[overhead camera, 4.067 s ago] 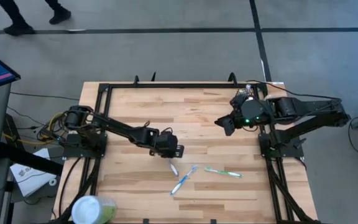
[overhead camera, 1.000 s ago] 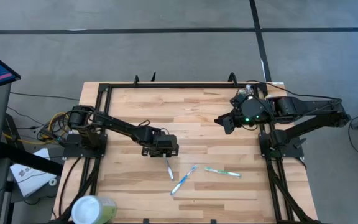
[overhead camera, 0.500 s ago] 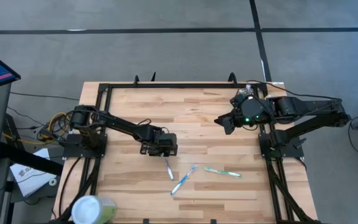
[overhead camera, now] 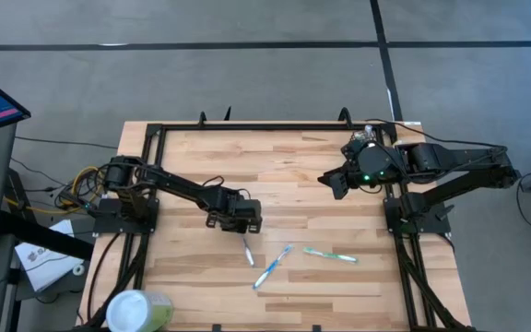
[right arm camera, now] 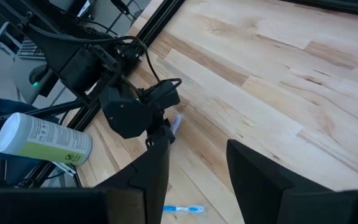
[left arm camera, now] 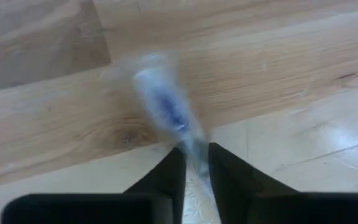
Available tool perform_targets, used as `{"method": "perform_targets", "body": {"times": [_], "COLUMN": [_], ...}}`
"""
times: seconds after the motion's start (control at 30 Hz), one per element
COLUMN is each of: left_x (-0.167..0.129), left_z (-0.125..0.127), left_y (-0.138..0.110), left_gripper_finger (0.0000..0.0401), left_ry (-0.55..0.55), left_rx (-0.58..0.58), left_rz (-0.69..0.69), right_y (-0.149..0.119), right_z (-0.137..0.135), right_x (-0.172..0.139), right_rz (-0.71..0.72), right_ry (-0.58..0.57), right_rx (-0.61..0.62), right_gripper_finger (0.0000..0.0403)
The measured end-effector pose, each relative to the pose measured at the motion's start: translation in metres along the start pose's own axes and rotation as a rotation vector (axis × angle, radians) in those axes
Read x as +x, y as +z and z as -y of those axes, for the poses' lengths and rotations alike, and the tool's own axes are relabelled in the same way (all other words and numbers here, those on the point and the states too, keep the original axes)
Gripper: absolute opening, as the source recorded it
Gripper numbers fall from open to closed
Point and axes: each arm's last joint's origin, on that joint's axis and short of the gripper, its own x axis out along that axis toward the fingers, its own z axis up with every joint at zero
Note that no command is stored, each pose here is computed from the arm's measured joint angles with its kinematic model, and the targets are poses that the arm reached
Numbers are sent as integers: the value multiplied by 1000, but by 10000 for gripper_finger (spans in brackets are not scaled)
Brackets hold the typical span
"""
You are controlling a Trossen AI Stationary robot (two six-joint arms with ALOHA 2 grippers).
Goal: Pick & Place toothbrushing station
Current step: Put the purple toothbrush in the left section of wire organizer
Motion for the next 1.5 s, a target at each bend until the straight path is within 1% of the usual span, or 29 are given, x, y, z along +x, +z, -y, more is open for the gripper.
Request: {"method": "perform_targets", "body": {"times": [0.13, 0.17, 0.43, 0.5, 0.57, 0.6, 0.77, 0.9, 1.27, 1.4, 1.5], "left_x": [0, 0, -4, -10, -20, -24, -44, -52, -55, -55, -55], "left_z": [1, 1, 6, 6, 10, 10, 10, 10, 11, 12, 13], "left_y": [1, 1, -1, -4, -7, -8, -9, -9, -10, -10, -10], "left_gripper_finger": [14, 9, 1, 1, 1, 1, 1, 1, 0, 0, 0], "left_ry": [-6, -12, -62, -74, -128, -136, -185, -206, -222, -226, -234], "left_rx": [39, 49, 84, 91, 102, 105, 103, 100, 105, 112, 119], "left_rz": [9, 14, 54, 62, 87, 97, 169, 198, 231, 236, 242], "right_y": [0, 0, 0, 0, 0, 0, 0, -1, -2, -1, -2], "right_z": [0, 0, 0, 0, 0, 0, 0, 0, -2, -5, -4], "right_x": [0, 0, 0, 0, 0, 0, 0, 0, 0, 0, 0], "right_rz": [0, 0, -1, -4, -5, -6, -7, -8, -49, -56, -71], "right_ry": [0, 0, 1, 3, 5, 6, 7, 5, 49, 93, 92], "right_rx": [-13, -15, -30, -53, -74, -78, -79, -80, -89, -134, -137], "right_gripper_finger": [151, 151, 155, 155, 153, 152, 148, 146, 150, 153, 157]}}
